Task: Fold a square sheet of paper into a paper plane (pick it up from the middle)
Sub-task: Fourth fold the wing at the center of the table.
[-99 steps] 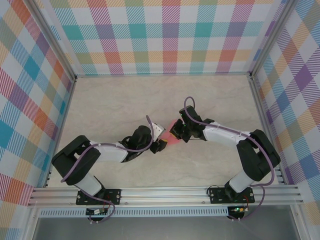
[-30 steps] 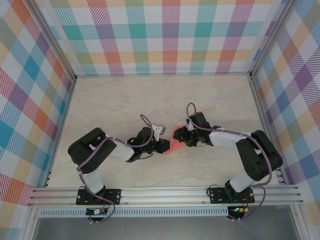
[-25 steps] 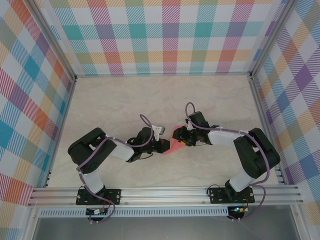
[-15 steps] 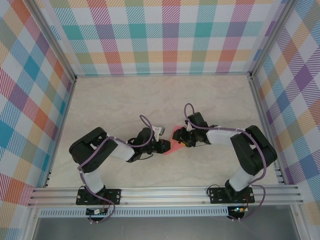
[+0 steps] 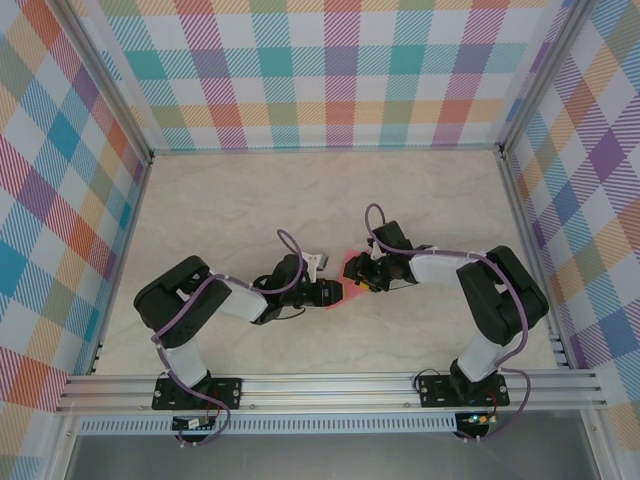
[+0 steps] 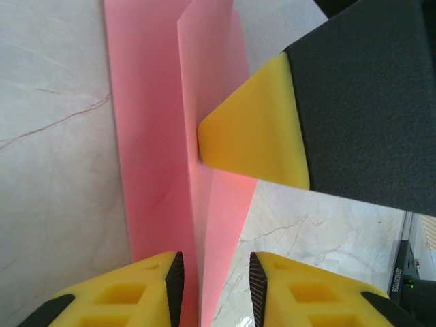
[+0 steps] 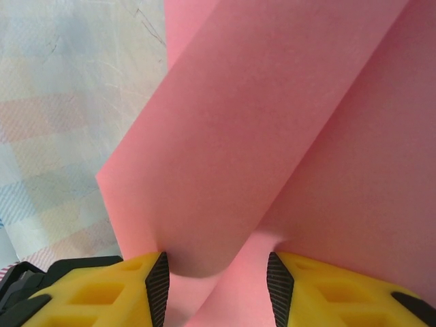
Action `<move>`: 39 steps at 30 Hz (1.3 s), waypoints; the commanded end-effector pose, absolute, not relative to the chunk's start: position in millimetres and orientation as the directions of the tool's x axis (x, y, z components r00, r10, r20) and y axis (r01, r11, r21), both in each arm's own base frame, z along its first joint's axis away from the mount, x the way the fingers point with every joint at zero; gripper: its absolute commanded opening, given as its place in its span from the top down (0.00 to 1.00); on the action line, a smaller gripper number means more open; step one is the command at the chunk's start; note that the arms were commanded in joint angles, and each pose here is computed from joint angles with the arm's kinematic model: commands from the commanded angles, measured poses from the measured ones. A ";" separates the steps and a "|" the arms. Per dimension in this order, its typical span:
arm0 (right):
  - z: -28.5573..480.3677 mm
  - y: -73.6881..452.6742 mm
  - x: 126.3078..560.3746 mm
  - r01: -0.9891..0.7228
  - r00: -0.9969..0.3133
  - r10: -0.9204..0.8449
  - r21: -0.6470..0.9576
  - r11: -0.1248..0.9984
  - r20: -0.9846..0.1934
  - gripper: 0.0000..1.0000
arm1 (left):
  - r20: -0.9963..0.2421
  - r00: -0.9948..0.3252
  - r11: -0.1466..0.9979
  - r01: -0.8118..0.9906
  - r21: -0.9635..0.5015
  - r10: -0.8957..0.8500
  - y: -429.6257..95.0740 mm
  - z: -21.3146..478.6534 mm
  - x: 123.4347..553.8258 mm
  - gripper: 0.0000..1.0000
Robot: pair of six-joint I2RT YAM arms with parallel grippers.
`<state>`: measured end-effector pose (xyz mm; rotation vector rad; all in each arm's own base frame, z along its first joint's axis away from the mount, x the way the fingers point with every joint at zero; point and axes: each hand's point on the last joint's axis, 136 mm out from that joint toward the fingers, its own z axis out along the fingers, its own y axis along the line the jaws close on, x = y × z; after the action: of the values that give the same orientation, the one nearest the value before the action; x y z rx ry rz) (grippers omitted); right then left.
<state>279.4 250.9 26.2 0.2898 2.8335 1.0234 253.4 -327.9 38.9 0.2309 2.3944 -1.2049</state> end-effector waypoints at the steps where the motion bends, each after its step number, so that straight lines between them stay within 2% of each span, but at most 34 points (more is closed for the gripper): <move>1: 8.1 238.4 270.9 0.167 -0.978 0.207 0.569 0.805 -0.007 0.55 | -0.428 -0.901 0.656 0.279 -0.701 -0.074 -306.1 37.2 249.7 0.63; 6: 1.4 233.1 266.2 0.175 -0.981 0.193 0.524 0.833 0.020 0.54 | -0.438 -0.888 0.708 0.222 -0.670 -0.136 -284.2 50.6 254.1 0.55; 10: -4.7 227.4 262.6 0.181 -0.982 0.182 0.472 0.863 0.044 0.54 | -0.453 -0.868 0.724 0.177 -0.666 -0.205 -274.2 63.9 262.3 0.53; 17: -15.9 219.1 259.8 0.217 -0.976 0.197 0.391 0.895 0.092 0.56 | -0.465 -0.859 0.656 0.227 -0.720 -0.214 -291.2 86.7 270.8 0.66; 26: -30.5 208.0 247.5 0.252 -0.961 0.206 0.281 0.926 0.182 0.60 | -0.426 -0.884 0.596 0.238 -0.767 -0.195 -311.4 89.9 278.2 0.68; 32: -36.6 200.6 242.9 0.244 -0.957 0.198 0.221 0.944 0.210 0.62 | -0.393 -0.898 0.588 0.213 -0.781 -0.197 -319.8 79.0 287.8 0.73; 39: -41.7 200.0 242.8 0.233 -0.954 0.186 0.194 0.953 0.235 0.59 | -0.367 -0.911 0.606 0.186 -0.773 -0.190 -320.6 63.8 292.1 0.81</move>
<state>280.5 248.0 15.5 0.2956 3.1243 0.7787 281.8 -317.4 55.4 -0.0012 2.4570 -1.2003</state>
